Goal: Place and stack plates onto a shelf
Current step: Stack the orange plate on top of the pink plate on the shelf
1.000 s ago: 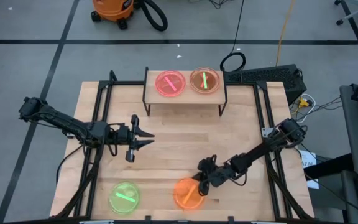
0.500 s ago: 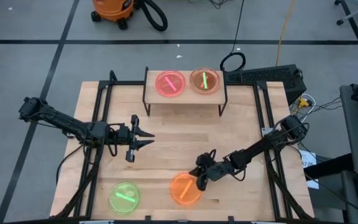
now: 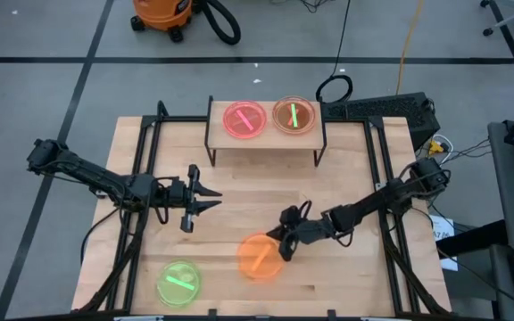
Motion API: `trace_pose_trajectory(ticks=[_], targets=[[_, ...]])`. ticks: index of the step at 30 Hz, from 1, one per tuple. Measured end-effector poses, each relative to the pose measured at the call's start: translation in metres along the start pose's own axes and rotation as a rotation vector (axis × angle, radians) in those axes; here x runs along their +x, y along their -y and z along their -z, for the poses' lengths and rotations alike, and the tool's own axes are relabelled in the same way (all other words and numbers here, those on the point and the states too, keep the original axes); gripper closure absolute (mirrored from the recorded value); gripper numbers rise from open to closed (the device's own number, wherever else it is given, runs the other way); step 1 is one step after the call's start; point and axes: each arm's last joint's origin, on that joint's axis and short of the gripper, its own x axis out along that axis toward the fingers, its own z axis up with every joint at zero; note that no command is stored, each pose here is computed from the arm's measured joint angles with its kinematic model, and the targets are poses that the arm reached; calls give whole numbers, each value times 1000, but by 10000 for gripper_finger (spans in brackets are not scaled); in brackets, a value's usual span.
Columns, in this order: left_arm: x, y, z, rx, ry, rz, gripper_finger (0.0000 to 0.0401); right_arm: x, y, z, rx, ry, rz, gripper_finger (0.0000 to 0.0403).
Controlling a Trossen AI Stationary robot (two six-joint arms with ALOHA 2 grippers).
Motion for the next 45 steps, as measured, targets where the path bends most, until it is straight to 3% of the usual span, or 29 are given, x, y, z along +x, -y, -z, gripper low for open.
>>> trace_pose_trajectory(ticks=[17, 37, 45], targets=[[0, 0, 0, 5, 0, 0, 306, 9, 25, -22, 12, 48, 74, 403], [0, 0, -2, 12, 17, -1, 306, 12, 42, -44, 35, 136, 89, 403], [0, 0, -2, 18, 16, -1, 306, 14, 49, -61, 44, 194, 36, 403]])
